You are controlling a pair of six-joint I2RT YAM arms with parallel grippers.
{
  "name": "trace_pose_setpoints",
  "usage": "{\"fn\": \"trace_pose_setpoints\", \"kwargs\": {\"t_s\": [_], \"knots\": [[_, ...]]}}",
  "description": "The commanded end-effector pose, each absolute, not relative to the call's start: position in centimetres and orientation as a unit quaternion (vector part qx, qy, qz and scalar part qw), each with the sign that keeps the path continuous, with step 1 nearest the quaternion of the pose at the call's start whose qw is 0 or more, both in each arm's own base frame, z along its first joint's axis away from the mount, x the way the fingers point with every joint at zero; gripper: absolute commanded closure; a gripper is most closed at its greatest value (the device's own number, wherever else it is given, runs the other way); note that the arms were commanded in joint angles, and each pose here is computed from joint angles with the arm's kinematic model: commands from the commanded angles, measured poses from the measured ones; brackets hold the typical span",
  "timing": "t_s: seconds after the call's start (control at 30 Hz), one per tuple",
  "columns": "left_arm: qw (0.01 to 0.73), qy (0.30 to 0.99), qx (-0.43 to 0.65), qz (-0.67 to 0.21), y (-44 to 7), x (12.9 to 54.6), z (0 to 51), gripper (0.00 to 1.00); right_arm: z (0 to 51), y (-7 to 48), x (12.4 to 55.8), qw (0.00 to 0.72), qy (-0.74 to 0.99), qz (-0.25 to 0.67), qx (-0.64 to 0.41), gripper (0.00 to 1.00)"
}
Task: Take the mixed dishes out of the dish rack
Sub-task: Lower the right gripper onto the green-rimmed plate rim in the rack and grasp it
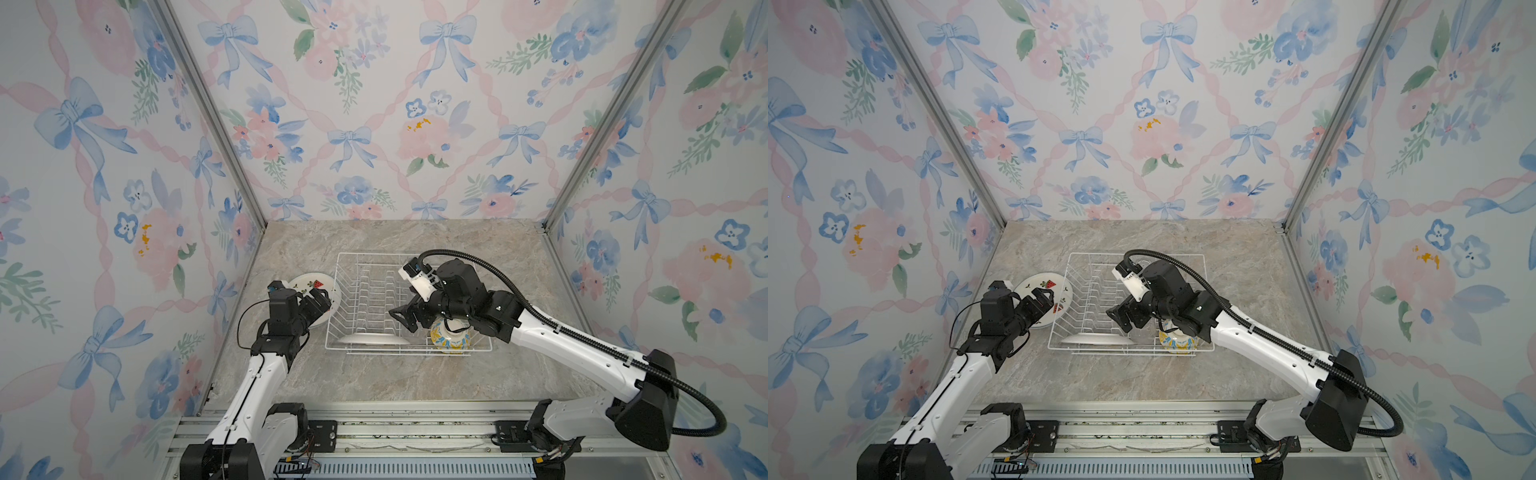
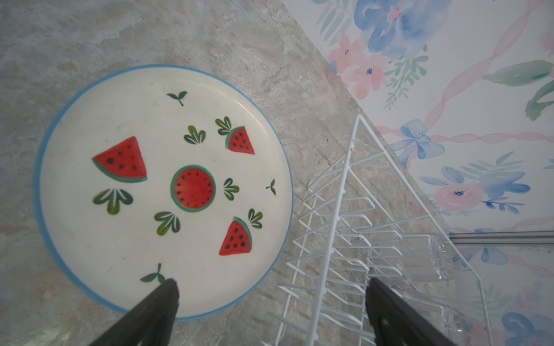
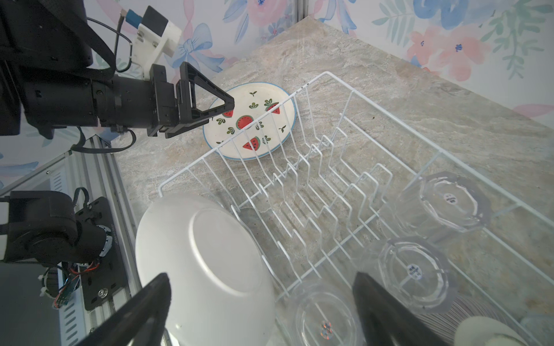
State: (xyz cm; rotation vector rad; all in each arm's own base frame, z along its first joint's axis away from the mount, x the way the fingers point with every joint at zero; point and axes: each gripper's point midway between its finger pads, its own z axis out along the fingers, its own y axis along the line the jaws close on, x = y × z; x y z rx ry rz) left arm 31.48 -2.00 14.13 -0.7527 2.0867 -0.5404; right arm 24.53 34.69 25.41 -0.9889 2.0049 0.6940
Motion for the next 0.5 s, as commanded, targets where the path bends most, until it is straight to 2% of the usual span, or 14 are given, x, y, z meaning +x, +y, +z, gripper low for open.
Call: {"fn": "trace_pose_setpoints", "kwargs": {"t_s": [0.0, 0.47], "knots": [[0.414, 0.83, -0.297, -0.226, -2.8, 31.1, 14.6, 0.02, 24.5, 34.4, 23.1, 0.376, 0.784, 0.264, -0.418, 0.03], [0.448, 0.815, -0.258, -0.261, -5.7, 31.3, 18.8, 0.02, 21.7, 35.7, 20.7, 0.334, 0.776, 0.251, -0.472, 0.03]]}}
